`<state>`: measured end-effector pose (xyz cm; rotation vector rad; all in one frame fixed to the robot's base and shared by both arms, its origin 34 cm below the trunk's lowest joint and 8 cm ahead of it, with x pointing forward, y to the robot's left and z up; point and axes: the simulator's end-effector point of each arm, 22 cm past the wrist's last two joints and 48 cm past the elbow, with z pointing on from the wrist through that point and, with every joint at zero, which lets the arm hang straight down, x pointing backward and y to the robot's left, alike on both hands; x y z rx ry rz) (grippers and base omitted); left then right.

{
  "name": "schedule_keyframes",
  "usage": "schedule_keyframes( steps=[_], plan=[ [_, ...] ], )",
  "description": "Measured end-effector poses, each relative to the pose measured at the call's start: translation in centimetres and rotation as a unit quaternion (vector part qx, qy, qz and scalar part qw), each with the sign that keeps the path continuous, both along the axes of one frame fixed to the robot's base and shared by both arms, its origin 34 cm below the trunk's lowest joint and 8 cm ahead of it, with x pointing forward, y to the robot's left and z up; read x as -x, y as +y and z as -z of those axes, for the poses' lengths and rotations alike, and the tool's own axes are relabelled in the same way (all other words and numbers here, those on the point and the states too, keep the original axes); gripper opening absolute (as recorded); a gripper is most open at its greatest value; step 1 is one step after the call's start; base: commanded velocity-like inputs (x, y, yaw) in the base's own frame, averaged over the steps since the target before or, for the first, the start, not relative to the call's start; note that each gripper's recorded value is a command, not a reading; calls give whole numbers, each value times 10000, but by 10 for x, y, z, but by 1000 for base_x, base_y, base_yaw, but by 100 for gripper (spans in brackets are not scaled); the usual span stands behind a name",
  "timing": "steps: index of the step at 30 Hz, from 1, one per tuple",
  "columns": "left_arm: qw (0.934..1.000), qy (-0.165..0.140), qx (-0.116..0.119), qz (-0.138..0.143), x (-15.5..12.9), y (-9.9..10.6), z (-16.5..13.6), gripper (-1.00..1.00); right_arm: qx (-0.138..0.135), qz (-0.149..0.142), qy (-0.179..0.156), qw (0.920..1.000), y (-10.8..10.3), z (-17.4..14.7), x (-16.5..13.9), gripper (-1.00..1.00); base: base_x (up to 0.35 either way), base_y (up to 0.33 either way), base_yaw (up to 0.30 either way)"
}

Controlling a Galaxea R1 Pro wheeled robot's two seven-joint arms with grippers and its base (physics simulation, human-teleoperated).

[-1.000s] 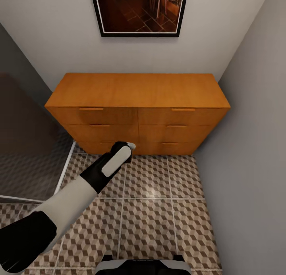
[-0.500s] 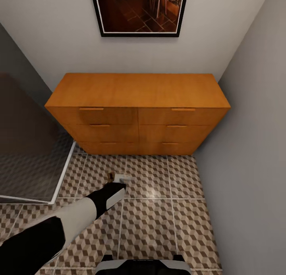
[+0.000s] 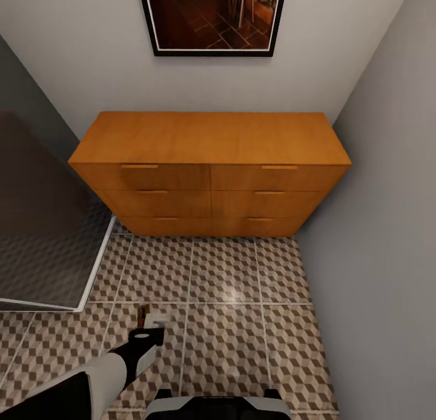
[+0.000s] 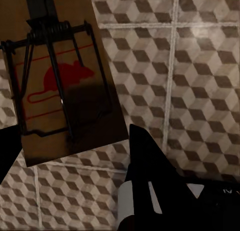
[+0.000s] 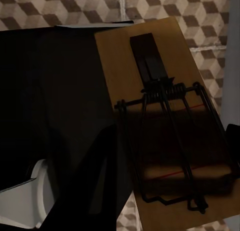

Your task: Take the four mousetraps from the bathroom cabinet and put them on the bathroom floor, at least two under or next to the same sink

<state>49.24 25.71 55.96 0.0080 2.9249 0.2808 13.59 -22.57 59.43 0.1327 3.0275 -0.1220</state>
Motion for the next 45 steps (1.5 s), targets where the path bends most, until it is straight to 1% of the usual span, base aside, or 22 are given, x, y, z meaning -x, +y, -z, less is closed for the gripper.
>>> schedule_keyframes(
  steps=[2,5,7,10,12,14,17,20,22,23,26,27,28,30,32,33,35,36,37,39,42,45],
  plan=[
    [10000,51,33,2,11,13,3,-100,-2,-6,-10,10000,0,0,-1,-100,0,0,0],
    [9999,135,38,4,26,39,6,-100,-3,-13,-26,10000,0,0,-1,-100,0,0,0],
    [9999,110,21,8,36,55,7,-100,-5,-16,-40,10000,0,0,-2,-100,0,0,0],
    [10000,30,52,35,47,70,7,-100,7,-21,-90,10000,-3,1,-6,-100,0,0,0],
    [9999,40,80,56,59,80,7,-100,85,-32,-195,9998,-15,2,-15,-100,0,0,0],
    [9999,72,56,67,70,91,7,-100,165,-66,-314,9993,-29,4,-26,-100,0,0,0],
    [10000,-9,6,99,82,103,6,-100,301,-117,-575,9978,-53,6,-51,-100,0,0,0],
    [9999,-27,-3,130,97,106,6,-100,410,-169,-783,9959,-72,7,-74,-100,0,0,0],
    [9999,37,2,156,115,106,6,-100,438,-198,-816,9955,-80,8,-86,-100,0,0,0],
    [9998,53,9,168,119,105,6,-100,438,-201,-811,9955,-80,9,-89,-100,0,0,0],
    [9995,70,149,258,138,98,7,-100,414,-224,-765,9960,-82,12,-105,-100,0,0,0],
    [9992,63,239,302,146,94,7,-100,409,-260,-756,9960,-83,13,-113,-100,0,0,0],
    [9989,52,326,344,153,90,6,-100,397,-311,-763,9958,-84,14,-122,-100,0,0,0],
    [9984,20,408,392,162,86,5,-100,368,-425,-794,9953,-82,14,-136,-100,0,0,0],
    [9980,-33,447,443,176,85,3,-100,352,-627,-863,9937,-79,13,-151,-100,0,0,0],
    [9979,-53,454,457,179,85,2,-100,355,-675,-886,9931,-78,13,-155,-100,0,0,0],
    [9974,-187,471,514,189,84,-2,-100,404,-823,-988,9909,-78,11,-167,-100,0,0,0],
    [9968,-310,484,555,192,83,-5,-100,441,-861,-1042,9898,-78,9,-173,-100,0,0,0],
    [9964,-380,492,574,194,82,-7,-100,461,-871,-1068,9894,-78,9,-176,-100,0,0,0],
    [9946,-622,521,649,203,79,-14,-100,506,-891,-1144,9881,-77,7,-184,-100,0,0,0],
    [9937,-711,537,685,218,77,-20,-100,506,-886,-1235,9871,-74,5,-192,-100,0,0,0],
    [9941,-685,513,667,233,78,-24,-100,491,-877,-1305,9863,-71,4,-198,-100,0,0,0]
  ],
)
